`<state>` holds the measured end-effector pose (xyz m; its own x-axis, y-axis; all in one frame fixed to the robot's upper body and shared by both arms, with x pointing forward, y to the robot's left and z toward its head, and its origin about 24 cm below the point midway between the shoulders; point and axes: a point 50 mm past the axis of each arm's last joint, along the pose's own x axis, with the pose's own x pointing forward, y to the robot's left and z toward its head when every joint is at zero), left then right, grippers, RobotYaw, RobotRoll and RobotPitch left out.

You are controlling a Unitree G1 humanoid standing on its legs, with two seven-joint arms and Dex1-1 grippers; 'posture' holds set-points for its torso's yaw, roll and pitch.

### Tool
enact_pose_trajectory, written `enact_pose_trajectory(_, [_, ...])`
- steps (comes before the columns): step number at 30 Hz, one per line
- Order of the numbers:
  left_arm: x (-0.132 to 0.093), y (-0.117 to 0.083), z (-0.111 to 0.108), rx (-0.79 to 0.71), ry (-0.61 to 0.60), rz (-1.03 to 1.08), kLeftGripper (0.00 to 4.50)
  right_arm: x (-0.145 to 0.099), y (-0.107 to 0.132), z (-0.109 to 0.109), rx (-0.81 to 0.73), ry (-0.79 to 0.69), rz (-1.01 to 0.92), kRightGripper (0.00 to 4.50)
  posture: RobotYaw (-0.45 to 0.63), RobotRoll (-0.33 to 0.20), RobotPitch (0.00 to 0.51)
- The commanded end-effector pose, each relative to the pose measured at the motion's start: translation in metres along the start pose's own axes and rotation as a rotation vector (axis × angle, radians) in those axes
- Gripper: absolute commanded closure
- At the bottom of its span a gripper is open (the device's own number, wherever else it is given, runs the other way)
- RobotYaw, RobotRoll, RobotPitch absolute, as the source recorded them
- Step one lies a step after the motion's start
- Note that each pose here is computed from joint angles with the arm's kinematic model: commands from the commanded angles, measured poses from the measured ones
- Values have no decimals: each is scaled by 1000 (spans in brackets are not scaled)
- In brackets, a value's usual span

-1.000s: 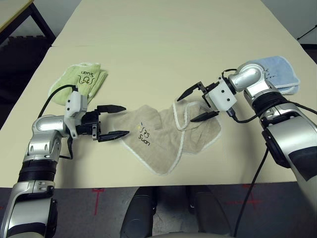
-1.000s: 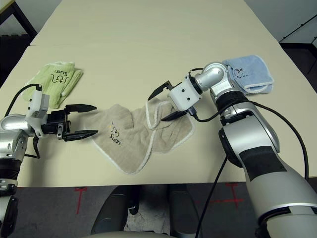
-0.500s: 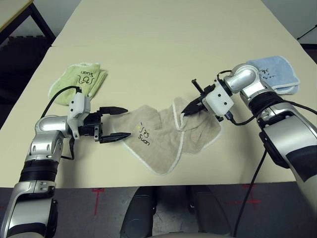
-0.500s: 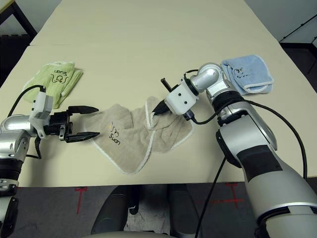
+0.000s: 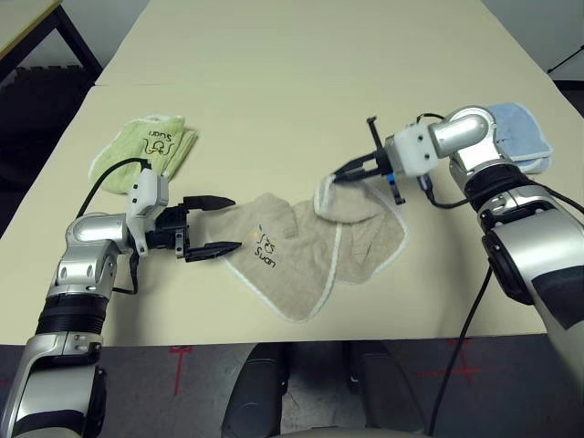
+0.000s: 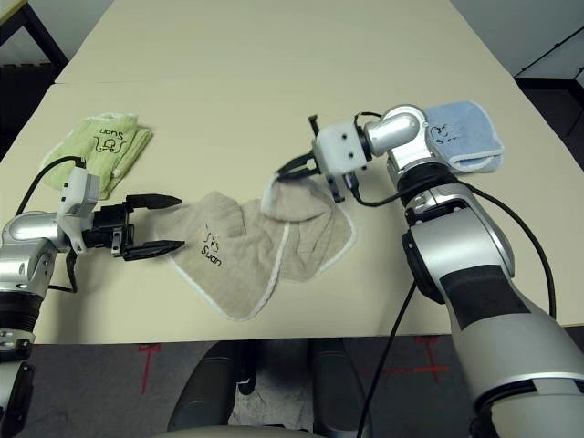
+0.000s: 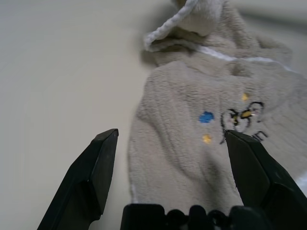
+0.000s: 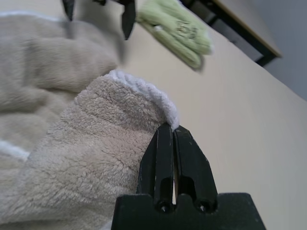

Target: Fold the towel and set it aside.

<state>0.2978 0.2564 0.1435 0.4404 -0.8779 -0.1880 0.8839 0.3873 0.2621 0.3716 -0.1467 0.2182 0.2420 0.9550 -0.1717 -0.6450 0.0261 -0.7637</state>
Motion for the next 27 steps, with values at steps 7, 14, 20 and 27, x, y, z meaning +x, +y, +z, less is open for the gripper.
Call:
enact_pose_trajectory(7, [30,8,6,-13,-48,41,0,5,-6,-12,71,37,-459,4477,-10,0,194])
enact_pose_trajectory(14, [48,13,10,-13,-61,27,0,27,-50,17,-65,78,-659,4477,-6,0,189])
enact_pose_trajectory(20, [53,11,10,-16,-65,9,0,33,-70,34,-148,97,-739,4477,-6,0,190])
enact_pose_trajectory(27, [57,8,7,-16,-66,11,0,40,-94,76,-196,-97,-775,4477,-5,0,189])
